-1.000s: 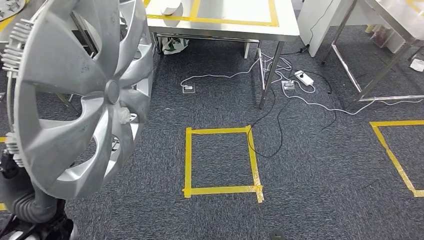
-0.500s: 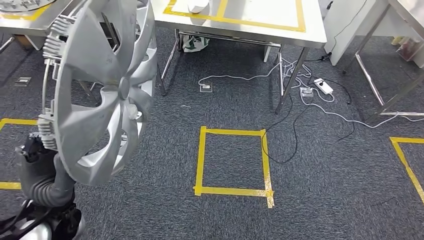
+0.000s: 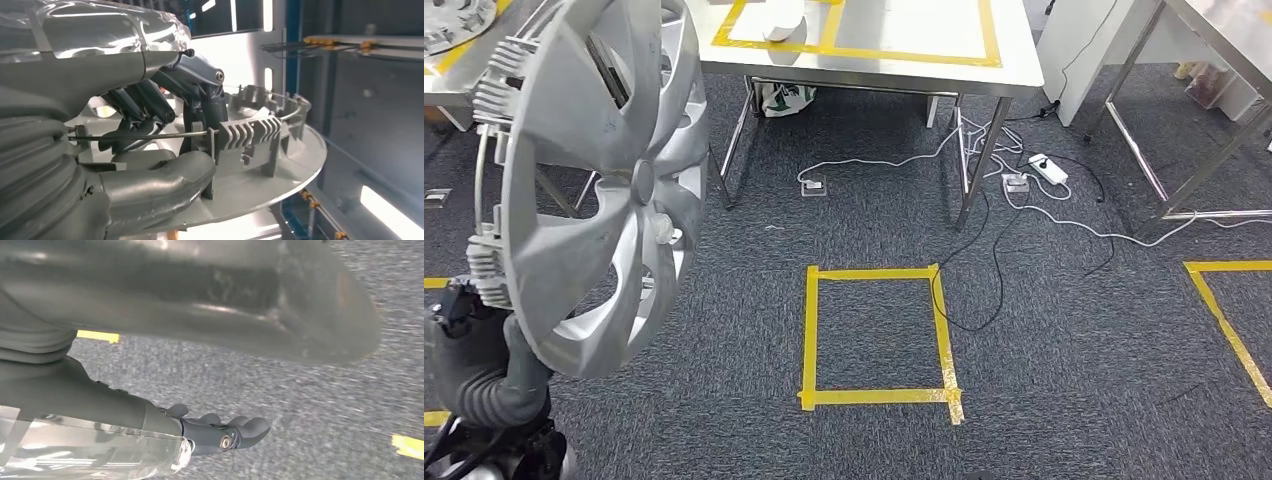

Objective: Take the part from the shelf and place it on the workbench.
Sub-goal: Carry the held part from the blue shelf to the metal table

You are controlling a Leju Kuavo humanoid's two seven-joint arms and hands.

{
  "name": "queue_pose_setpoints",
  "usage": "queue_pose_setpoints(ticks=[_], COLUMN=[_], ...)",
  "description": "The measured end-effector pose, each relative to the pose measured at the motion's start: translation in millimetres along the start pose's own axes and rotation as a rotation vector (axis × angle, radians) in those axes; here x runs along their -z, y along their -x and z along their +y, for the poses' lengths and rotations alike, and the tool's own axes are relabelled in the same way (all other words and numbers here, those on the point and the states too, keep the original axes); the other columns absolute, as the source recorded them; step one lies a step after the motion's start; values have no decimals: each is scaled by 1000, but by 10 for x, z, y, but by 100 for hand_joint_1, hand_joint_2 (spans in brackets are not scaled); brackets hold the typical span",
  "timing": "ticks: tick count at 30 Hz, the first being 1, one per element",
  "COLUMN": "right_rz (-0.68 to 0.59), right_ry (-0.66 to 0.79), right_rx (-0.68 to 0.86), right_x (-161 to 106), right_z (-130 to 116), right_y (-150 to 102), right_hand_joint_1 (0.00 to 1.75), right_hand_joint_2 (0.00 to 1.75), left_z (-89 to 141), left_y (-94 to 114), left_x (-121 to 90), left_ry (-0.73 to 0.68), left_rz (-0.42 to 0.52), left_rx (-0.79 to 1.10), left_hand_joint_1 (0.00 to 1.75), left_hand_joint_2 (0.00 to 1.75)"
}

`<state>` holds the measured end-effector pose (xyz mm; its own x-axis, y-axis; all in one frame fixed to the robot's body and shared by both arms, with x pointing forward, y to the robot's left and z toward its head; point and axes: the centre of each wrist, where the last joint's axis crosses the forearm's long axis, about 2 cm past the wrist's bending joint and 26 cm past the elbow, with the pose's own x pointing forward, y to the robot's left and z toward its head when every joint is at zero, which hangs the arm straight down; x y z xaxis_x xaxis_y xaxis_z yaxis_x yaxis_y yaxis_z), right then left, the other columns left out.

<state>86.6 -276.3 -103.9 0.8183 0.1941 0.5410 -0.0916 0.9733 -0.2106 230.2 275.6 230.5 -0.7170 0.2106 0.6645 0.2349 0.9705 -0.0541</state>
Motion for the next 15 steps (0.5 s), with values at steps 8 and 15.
queue_pose_setpoints(ticks=[8, 15], right_rz=[-1, 30], right_ry=[-3, -4], right_rx=[1, 0], right_x=[-5, -83], right_z=[10, 1], right_y=[6, 194], right_hand_joint_1=[0, 0], right_hand_joint_2=[0, 0], left_z=[0, -16], left_y=[6, 16], left_x=[-4, -40], left_ry=[-1, 1], left_rz=[5, 16], left_rx=[3, 9], left_hand_joint_1=[175, 175], left_hand_joint_2=[175, 175])
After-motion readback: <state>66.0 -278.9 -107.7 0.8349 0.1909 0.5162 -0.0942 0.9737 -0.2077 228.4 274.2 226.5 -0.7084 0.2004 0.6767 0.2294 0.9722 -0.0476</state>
